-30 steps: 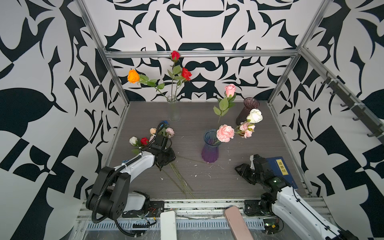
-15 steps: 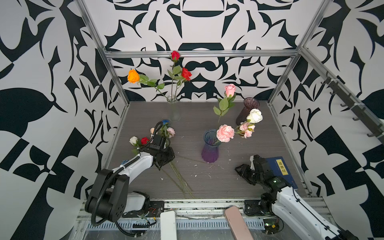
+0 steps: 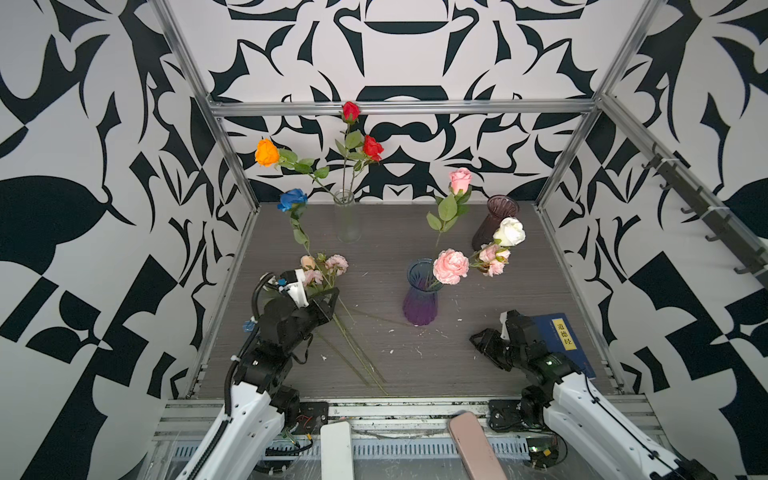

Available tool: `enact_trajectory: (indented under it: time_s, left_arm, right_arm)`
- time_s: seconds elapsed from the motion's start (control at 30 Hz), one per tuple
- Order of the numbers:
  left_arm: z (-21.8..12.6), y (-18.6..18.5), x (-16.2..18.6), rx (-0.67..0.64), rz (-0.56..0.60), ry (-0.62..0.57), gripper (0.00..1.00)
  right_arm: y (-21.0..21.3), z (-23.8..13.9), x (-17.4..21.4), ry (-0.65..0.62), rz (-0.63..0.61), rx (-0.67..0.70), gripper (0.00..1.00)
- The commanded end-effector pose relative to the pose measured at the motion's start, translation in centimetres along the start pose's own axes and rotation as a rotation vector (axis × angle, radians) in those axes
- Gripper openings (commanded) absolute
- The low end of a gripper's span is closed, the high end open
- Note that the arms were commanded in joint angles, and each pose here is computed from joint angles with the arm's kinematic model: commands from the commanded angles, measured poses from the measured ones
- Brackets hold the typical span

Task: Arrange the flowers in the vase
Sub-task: 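Grasp the blue rose stem with the left gripper and lift it high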

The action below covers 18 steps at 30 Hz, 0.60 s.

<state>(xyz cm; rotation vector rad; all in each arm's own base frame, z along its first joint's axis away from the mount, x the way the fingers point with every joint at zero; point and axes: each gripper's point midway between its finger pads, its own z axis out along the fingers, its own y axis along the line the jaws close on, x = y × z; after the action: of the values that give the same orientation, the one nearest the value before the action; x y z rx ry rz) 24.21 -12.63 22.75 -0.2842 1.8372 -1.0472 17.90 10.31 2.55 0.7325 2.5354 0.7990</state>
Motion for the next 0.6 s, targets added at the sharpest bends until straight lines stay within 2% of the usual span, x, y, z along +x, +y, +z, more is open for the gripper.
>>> enact_trajectory:
  time_s: [0.0, 0.1, 0.3, 0.57]
  left_arm:
    - [-2.0, -5.0, -4.5, 0.185, 0.054, -0.202, 0.0]
    - [-3.2, -7.9, -6.7, 0.243, 0.084, -0.257, 0.0]
    - [-3.1, -12.6, -9.2, 0.354, 0.102, -0.258, 0.0]
    - [0.4, -17.2, -13.5, 0.43, 0.14, -0.322, 0.0]
  right_arm:
    - [0.2, 0.0, -0.2, -0.005, 0.011, -0.004, 0.51]
    - [0.2, 0.1, -0.3, -0.005, 0.012, -0.002, 0.51]
    - [0.2, 0.2, -0.3, -0.003, 0.014, 0.0, 0.51]
    - [0.2, 0.1, -0.3, -0.002, 0.013, 0.001, 0.51]
